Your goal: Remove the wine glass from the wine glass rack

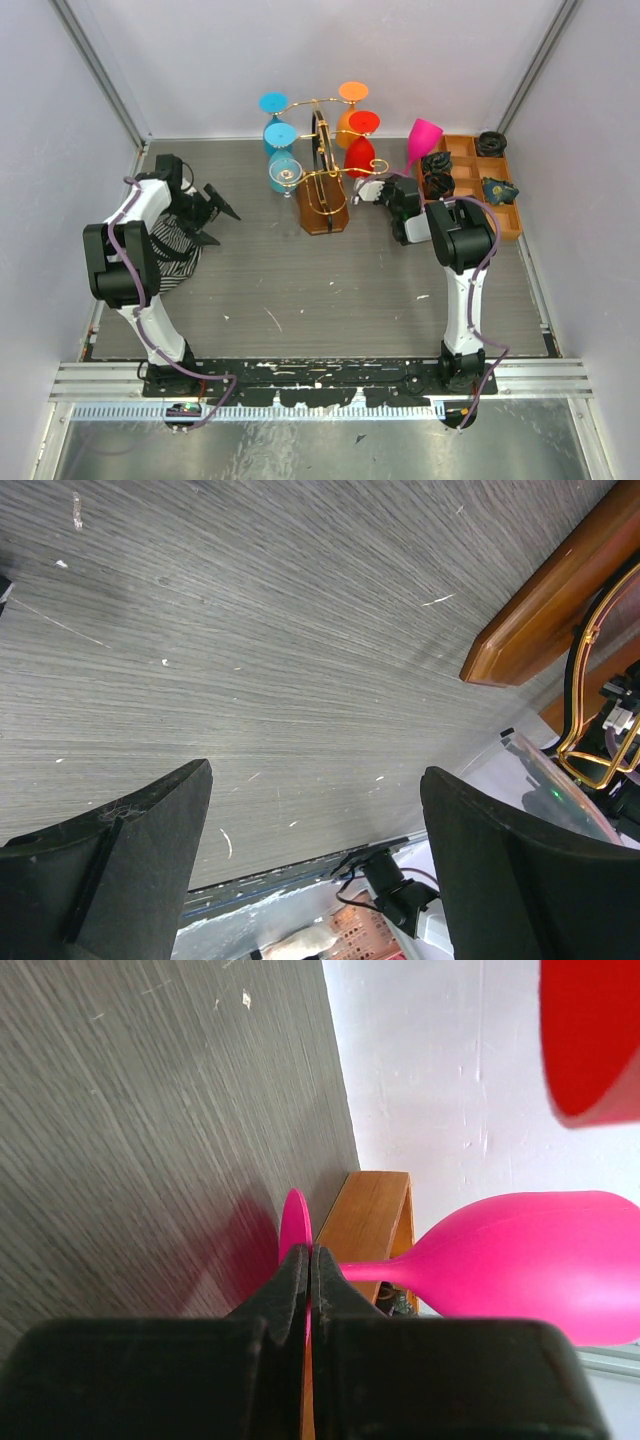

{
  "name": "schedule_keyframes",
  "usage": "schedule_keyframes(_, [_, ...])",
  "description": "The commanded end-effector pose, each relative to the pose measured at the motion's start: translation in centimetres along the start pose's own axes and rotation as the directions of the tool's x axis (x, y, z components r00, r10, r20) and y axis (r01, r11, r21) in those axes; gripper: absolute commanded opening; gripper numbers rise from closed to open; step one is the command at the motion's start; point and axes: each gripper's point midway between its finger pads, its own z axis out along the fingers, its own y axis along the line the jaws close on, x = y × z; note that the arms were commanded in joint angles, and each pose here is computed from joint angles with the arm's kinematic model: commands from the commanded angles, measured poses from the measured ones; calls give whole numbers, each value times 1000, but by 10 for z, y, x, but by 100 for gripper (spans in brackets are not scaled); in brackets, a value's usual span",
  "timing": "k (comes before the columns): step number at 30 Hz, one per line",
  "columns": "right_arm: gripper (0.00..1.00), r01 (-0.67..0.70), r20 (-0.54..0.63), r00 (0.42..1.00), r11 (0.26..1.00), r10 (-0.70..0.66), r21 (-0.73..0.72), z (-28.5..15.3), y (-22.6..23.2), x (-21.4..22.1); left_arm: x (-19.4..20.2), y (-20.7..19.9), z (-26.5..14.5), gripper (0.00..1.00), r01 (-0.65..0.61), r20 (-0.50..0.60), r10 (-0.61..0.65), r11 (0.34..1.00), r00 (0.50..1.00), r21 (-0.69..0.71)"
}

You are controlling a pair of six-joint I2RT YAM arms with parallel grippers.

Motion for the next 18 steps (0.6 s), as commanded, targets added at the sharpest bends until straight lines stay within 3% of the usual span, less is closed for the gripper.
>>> schedule_keyframes(1, [1,37,11,999,999,-37,23,2,1,-6,0,-9,-2,92,-17,-11,17,1000,1000,26])
schedule_keyframes(11, [1,26,-19,999,999,-27,-43,0,24,2,2,-8,1,92,-15,-19,16,1000,1000,25])
schedule_keyframes(16, [15,32,-23,999,997,-33,-70,0,37,-1,1,-7,2,92,-15,-19,16,1000,1000,23])
schedule_keyframes(18, [16,37,-26,999,995,-39,-96,0,44,-3,1,-6,2,92,-14,-17,14,1000,1000,17])
